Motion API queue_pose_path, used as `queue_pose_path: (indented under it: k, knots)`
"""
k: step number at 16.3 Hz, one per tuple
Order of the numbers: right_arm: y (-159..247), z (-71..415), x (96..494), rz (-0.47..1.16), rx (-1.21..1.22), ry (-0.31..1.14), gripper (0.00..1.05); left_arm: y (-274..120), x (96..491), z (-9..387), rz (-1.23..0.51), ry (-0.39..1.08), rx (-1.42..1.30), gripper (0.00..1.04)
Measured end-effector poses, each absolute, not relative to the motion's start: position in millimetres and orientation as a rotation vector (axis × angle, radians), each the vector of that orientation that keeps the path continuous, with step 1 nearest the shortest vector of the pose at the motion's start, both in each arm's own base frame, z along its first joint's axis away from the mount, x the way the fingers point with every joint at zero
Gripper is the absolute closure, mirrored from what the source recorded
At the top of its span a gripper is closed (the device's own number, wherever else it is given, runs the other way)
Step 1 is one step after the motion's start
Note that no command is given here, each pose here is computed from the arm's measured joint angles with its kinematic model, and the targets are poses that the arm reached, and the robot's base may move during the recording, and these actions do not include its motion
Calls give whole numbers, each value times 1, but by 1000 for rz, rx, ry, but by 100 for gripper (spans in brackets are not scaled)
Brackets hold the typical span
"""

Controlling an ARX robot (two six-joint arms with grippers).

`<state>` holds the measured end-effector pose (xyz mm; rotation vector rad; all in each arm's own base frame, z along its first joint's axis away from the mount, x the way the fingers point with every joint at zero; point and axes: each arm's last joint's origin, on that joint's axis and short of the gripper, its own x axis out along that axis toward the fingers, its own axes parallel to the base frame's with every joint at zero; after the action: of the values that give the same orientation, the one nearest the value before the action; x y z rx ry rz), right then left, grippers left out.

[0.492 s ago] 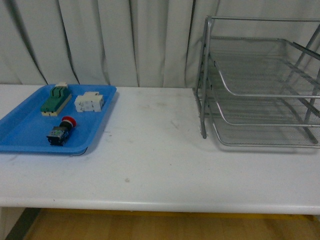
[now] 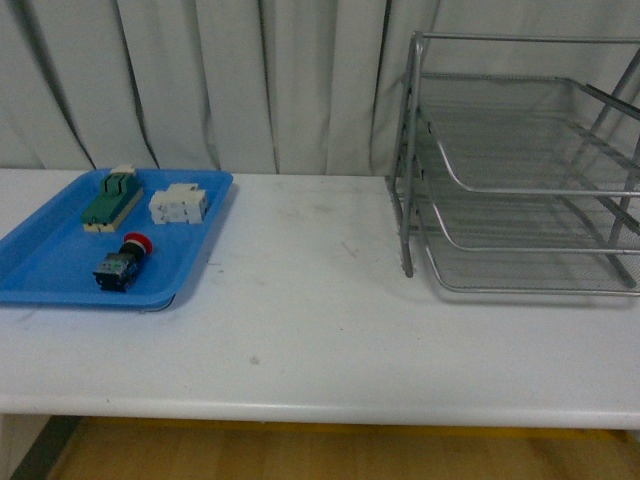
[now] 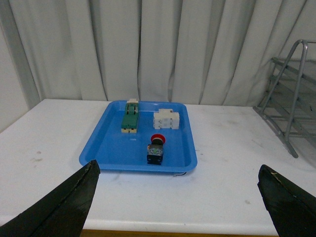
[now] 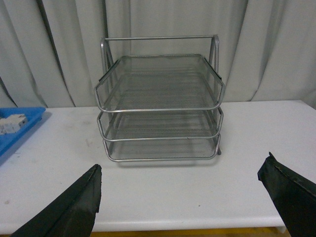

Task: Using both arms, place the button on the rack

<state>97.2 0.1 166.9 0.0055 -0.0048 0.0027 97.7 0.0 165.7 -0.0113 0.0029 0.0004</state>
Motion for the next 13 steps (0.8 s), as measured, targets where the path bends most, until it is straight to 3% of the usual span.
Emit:
queue_pose_path:
  k: [12,13]
  knots:
    - [0,167,97,2,6,-4,6,0,98,166,0,3,-11,7]
    - [-1,165,97,-11,32,97,6,0,98,166,1,3,-11,7]
